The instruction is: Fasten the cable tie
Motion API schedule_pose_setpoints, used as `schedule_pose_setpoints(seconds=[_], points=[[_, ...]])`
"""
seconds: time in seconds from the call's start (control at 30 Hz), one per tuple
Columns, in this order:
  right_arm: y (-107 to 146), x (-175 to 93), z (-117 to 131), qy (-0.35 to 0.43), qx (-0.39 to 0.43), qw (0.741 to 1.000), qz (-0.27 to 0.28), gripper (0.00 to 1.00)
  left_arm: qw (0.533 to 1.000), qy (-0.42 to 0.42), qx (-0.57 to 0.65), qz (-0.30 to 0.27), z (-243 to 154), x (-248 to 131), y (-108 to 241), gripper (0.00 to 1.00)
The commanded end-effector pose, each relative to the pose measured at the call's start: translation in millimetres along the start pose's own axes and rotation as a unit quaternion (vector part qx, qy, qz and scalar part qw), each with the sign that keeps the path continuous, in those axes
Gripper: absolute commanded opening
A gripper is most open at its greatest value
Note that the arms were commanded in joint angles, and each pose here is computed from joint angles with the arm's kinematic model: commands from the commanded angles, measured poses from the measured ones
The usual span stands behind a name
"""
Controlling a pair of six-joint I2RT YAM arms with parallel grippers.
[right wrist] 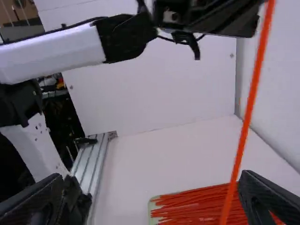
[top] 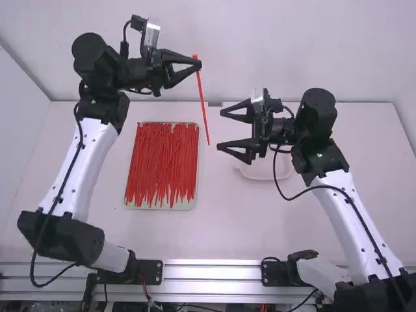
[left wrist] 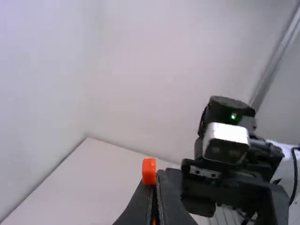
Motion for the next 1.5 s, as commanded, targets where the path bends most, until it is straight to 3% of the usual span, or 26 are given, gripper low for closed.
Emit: schedule_pose_setpoints(seconds=[0.0,0.27,0.47,0.6,0.73,0.77,1.03,1.1,1.17,1.2,1.23,1.47], points=[[-16,-7,5,-0.006,-0.12,0.993,-0.009,0.98,0.998,0.003,-0.062,0.003,12,3,-9,0.02],[-15,-27,5,-0.019,-0.334,0.942,-0.02,0.98,0.972,-0.057,-0.226,-0.001,64,11,-11,0.02],[-15,-36,4,-0.02,-0.41,0.911,-0.024,0.99,0.935,-0.093,-0.343,0.0,77,9,4,0.02],[-14,-38,7,-0.027,-0.454,0.89,-0.031,0.99,0.905,-0.058,-0.419,0.034,69,10,15,0.02],[-8,-31,20,-0.06,-0.543,0.835,-0.066,0.99,0.873,-0.041,-0.482,0.065,60,18,28,0.02],[-8,-31,21,-0.061,-0.546,0.833,-0.067,0.98,0.871,-0.041,-0.485,0.066,60,19,29,0.02],[8,-6,41,-0.082,-0.69,0.709,-0.119,0.99,0.815,-0.046,-0.574,0.069,56,28,33,0.02],[8,-2,45,-0.088,-0.689,0.708,-0.127,1.0,0.819,-0.048,-0.569,0.062,58,26,31,0.02],[7,2,49,-0.094,-0.687,0.708,-0.134,0.79,0.815,-0.052,-0.575,0.056,59,25,29,0.02],[7,2,49,-0.095,-0.687,0.708,-0.135,0.77,0.815,-0.052,-0.575,0.056,60,25,29,0.02],[7,3,50,-0.096,-0.687,0.708,-0.136,0.68,0.815,-0.052,-0.574,0.056,60,25,29,0.02],[7,3,50,-0.095,-0.687,0.707,-0.136,0.61,0.815,-0.057,-0.574,0.054,58,37,32,0.02]])
Point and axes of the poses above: each hand's point on the last joint's axis, 136 mm out from that joint toward the fingers, its own x axis out along the fingers, its own z axis along the line the jaws close on, y = z × x, the point moved 4 cm from there along -x, back along the fingers, and after that the axes turned 12 degrees about -x, right-handed, at the moved point
